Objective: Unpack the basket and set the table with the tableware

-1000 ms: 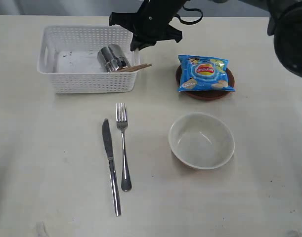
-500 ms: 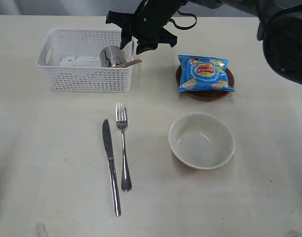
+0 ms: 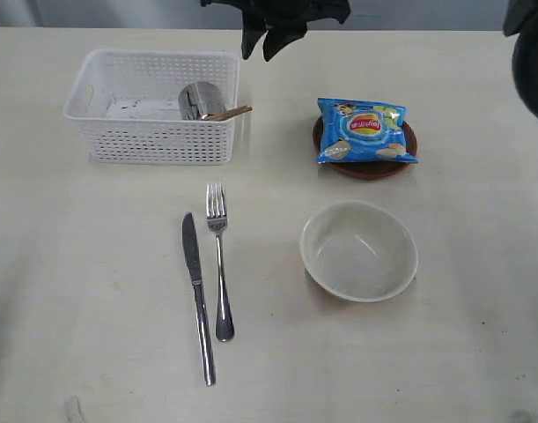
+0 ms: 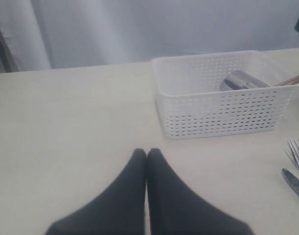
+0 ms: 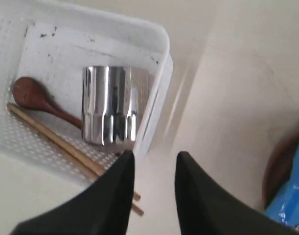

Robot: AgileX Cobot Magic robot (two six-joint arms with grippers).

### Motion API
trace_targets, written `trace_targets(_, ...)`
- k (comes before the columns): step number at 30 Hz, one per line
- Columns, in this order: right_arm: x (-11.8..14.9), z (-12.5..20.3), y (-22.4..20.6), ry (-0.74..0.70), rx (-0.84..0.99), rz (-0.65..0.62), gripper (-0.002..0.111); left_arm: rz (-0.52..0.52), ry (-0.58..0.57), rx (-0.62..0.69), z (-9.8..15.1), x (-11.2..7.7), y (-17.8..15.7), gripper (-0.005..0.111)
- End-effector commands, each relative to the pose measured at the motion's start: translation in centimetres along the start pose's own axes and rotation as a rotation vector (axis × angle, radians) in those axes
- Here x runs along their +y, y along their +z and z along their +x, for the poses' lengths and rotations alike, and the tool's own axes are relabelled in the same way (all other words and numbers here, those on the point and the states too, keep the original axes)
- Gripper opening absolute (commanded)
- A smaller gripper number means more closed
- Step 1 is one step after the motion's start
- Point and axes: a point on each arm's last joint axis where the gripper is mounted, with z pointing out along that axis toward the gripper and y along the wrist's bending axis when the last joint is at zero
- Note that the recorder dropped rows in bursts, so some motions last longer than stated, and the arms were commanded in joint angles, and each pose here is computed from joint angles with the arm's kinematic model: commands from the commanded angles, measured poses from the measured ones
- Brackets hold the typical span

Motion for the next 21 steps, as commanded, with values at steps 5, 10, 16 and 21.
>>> trace_targets(5, 1.6, 5.3, -3.1, -0.019, -0.044, -0.031, 0.027, -0.001, -0.002, -0.009, 0.0, 0.0, 0.0, 0.0)
trace_targets(10, 4.0, 10.0, -3.3, -0.106, 0.048, -0.035, 0.027, -0.001, -0.002, -0.009, 0.0, 0.0, 0.0, 0.0)
trace_targets(16, 8.0, 15.2, -1.5, -0.224, 0.137, -0.049, 0.027, -0.001, -0.002, -0.009, 0.0, 0.0, 0.0, 0.0)
trace_targets(21, 8.7, 17.1, 1.5, -0.209, 0.188, -0.022, 0.028, -0.001, -0.002, -0.009, 0.0, 0.0, 0.0, 0.0)
